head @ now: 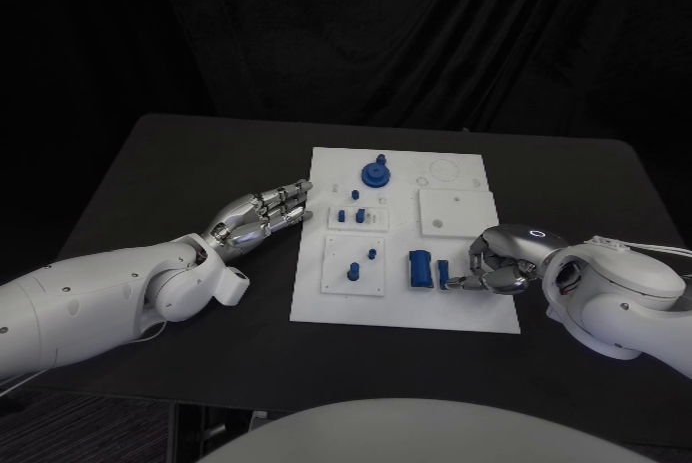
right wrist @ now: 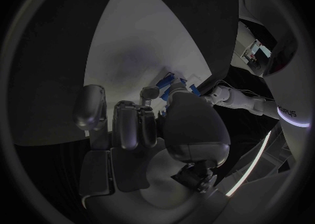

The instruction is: Assemble the parts on the task board

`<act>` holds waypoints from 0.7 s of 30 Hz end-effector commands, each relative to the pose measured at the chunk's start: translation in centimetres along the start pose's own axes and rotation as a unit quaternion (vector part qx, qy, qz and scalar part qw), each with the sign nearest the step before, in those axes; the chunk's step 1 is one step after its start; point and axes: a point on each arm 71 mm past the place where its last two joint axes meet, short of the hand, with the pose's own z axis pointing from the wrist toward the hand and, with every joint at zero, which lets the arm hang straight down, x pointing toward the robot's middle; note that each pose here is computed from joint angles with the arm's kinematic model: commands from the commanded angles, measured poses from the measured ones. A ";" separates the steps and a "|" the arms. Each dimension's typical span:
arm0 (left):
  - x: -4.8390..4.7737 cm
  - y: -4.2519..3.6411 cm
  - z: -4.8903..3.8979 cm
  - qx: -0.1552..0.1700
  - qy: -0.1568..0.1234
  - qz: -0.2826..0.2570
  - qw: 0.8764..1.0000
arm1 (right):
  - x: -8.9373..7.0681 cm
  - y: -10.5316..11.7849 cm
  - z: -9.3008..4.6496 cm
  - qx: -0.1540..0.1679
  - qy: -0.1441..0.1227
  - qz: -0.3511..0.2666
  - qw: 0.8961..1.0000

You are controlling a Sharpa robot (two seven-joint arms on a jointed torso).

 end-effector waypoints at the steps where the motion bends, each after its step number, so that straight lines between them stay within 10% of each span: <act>1: 0.21 0.06 0.00 0.003 0.007 -0.006 1.000 | 0.1 -0.1 0.0 0.008 -0.003 -0.015 1.000; 21: 0.27 0.12 -0.02 0.001 0.008 -0.008 1.000 | 0.2 0.3 0.4 0.010 -0.001 -0.022 1.000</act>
